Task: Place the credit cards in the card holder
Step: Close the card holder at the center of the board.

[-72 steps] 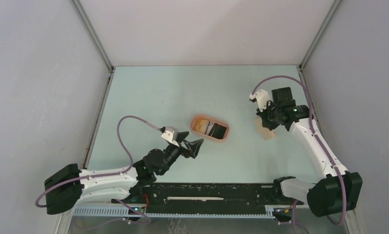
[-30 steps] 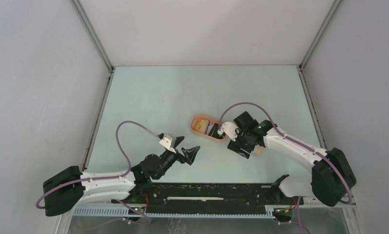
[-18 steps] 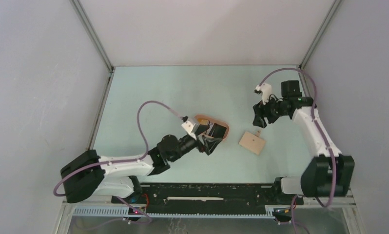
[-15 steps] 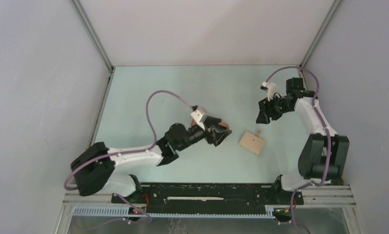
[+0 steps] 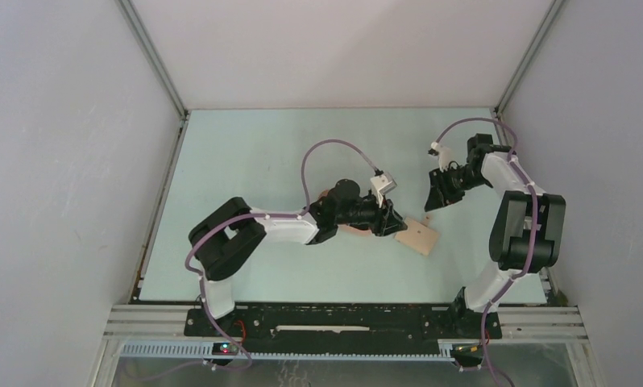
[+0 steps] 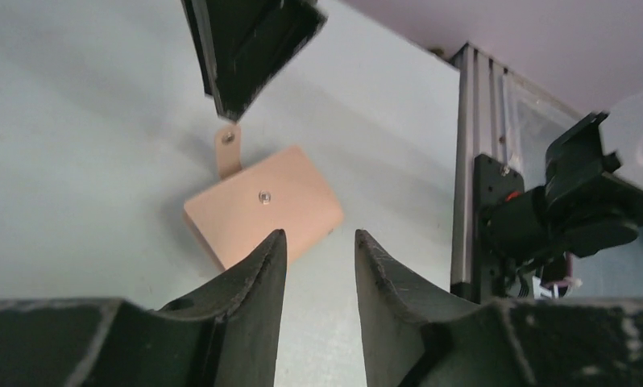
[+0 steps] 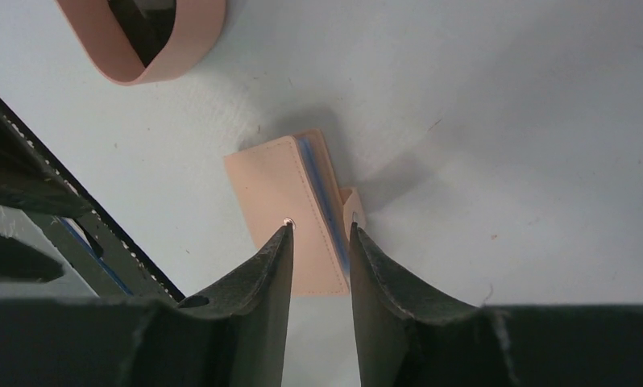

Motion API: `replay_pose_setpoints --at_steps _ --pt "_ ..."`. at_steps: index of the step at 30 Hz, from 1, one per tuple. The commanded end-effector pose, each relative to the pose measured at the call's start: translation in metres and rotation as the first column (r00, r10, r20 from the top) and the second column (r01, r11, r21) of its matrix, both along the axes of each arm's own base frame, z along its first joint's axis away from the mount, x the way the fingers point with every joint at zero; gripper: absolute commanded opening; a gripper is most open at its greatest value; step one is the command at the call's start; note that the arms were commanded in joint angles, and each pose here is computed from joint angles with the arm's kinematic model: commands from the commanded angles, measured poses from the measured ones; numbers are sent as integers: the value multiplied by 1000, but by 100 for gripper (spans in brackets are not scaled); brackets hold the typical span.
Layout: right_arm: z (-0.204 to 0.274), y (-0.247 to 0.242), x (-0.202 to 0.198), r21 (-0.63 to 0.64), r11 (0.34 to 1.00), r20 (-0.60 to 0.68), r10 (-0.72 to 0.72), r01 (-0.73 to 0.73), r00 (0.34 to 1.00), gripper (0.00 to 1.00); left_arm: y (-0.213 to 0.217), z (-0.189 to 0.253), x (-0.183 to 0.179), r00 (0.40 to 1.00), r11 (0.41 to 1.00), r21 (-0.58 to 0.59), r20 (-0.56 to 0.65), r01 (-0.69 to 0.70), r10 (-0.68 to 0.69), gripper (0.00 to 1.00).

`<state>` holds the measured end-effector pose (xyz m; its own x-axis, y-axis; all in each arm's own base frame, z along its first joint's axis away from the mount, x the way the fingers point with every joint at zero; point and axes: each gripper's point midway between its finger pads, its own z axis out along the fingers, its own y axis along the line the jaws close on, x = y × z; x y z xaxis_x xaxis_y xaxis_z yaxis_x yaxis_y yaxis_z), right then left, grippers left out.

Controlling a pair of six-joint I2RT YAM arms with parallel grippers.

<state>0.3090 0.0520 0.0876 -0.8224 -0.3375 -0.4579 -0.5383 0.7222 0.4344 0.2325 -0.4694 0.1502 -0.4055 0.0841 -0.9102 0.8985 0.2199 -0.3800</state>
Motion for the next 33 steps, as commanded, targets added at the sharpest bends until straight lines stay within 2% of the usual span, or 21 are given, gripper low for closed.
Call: replay_pose_setpoints --at_steps 1,18,29,33 --pt "-1 -6 7 -37 999 3 -2 2 1000 39 -10 6 1 999 999 -15 -3 34 -34 40" --pt "-17 -6 8 -91 996 -39 2 -5 999 35 -5 -20 3 1000 999 34 -16 13 -12 38" --pt "-22 -5 6 -89 996 -58 10 -15 998 28 -5 -22 0 999 999 36 -14 32 -31 39" --pt "-23 -4 6 -87 996 -68 16 -22 998 23 -5 -23 0 999 999 37 -14 37 -37 38"
